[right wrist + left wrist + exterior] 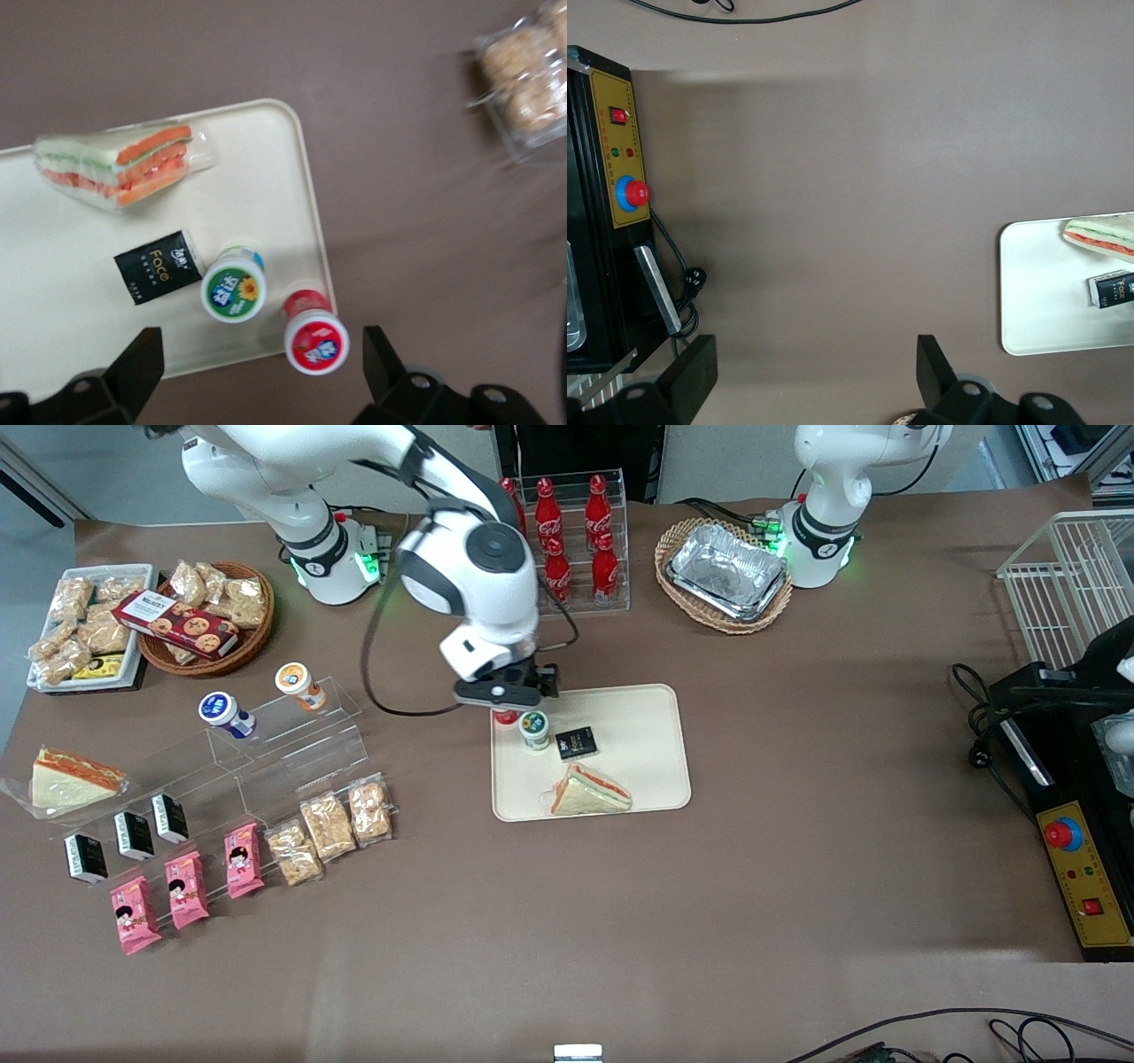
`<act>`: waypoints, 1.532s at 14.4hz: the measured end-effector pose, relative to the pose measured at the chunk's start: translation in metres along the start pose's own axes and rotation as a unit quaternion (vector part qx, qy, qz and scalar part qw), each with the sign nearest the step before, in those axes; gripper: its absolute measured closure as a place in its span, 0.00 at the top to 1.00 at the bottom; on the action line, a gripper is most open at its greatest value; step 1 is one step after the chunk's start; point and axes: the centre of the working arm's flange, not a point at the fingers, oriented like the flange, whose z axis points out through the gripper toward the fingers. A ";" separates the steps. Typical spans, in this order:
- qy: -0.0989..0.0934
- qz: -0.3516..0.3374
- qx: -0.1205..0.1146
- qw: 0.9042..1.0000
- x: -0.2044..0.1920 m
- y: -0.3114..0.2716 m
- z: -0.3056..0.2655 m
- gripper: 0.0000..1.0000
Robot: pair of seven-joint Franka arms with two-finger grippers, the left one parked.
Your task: Place green gum on tray
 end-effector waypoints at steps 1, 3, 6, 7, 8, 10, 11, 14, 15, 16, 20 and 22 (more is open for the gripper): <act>-0.010 -0.007 0.001 1.000 0.015 0.016 -0.020 1.00; -0.025 -0.027 0.003 0.999 0.055 0.061 -0.058 1.00; -0.032 -0.061 0.005 0.998 0.124 0.164 -0.098 1.00; -0.035 -0.073 0.006 0.997 0.139 0.198 -0.106 1.00; -0.037 -0.083 0.006 0.996 0.152 0.234 -0.114 1.00; -0.040 -0.086 0.004 0.995 0.168 0.303 -0.132 1.00; -0.041 -0.084 0.004 0.996 0.171 0.333 -0.142 1.00; -0.031 -0.082 0.008 0.996 0.171 0.400 -0.167 1.00; -0.027 -0.082 0.009 0.996 0.170 0.413 -0.173 1.00; -0.025 -0.080 0.010 0.996 0.170 0.422 -0.175 1.00; -0.016 -0.075 0.012 0.997 0.175 0.430 -0.183 1.00; -0.012 -0.078 0.012 0.997 0.175 0.426 -0.187 1.00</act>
